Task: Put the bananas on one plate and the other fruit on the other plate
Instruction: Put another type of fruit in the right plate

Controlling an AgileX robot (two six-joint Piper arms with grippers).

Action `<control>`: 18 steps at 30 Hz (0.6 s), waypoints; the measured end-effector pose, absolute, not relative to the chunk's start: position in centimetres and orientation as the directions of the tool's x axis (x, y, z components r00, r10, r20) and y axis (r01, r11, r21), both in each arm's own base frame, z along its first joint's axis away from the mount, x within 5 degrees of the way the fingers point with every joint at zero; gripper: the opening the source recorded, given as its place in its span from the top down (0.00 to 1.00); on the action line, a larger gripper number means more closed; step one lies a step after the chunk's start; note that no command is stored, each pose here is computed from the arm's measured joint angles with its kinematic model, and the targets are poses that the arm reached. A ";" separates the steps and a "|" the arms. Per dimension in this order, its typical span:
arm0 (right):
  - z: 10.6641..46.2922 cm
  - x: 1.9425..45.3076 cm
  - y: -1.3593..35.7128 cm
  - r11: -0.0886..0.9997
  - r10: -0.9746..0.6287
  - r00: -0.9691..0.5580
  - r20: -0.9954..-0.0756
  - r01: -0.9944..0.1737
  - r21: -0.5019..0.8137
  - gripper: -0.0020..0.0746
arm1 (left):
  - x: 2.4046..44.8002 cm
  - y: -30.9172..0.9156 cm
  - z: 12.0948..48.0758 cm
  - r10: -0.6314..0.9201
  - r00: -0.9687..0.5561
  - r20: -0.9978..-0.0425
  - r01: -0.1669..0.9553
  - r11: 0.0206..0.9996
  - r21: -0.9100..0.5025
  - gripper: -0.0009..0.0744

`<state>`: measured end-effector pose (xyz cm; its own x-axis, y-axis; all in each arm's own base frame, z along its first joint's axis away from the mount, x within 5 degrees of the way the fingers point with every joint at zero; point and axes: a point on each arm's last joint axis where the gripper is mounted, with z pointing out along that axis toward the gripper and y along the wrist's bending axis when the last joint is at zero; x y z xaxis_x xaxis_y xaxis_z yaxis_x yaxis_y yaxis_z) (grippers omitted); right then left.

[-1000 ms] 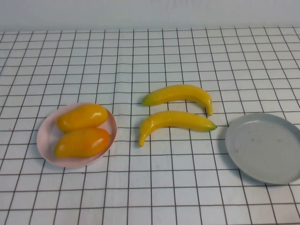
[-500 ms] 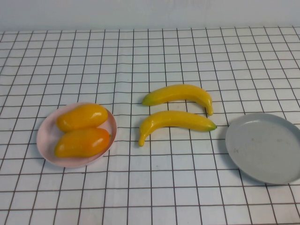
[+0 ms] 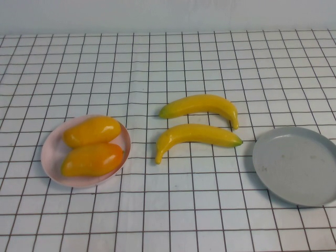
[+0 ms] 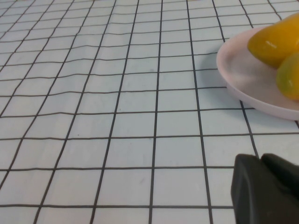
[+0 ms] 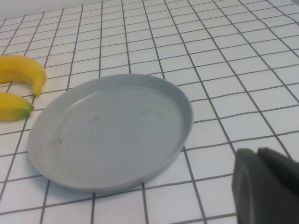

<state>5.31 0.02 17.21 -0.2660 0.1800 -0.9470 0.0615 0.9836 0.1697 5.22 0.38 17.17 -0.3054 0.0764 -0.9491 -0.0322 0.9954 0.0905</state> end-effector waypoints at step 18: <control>17.3 5.3 0.2 0.969 0.248 -0.262 -0.933 0.056 0.242 0.99 | 5.2 0.4 17.2 0.080 -0.306 -0.949 -0.031 0.995 0.094 0.99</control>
